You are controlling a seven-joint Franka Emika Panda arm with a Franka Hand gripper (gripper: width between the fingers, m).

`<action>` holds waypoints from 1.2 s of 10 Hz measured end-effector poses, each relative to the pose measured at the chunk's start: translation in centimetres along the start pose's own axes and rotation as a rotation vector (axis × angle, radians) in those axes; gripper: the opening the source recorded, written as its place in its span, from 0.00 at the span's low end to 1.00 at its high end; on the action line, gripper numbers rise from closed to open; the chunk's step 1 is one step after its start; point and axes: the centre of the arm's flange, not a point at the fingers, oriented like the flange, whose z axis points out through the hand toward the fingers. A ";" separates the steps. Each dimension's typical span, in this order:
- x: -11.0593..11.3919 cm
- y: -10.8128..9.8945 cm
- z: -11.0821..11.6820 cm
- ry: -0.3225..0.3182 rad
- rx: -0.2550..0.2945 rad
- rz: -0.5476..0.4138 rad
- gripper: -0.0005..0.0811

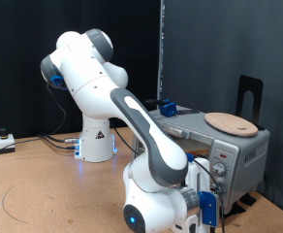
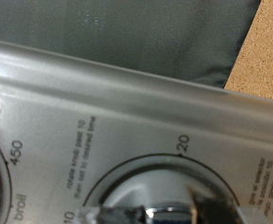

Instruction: Make a piece of toast with the oven

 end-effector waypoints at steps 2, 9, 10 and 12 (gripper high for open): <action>-0.1 0.0 0.0 0.005 0.001 -0.056 0.13; -1.4 0.9 0.0 0.108 0.068 -0.531 0.13; -1.4 0.9 0.0 0.108 0.068 -0.530 0.13; -1.4 0.9 0.0 0.108 0.067 -0.525 0.13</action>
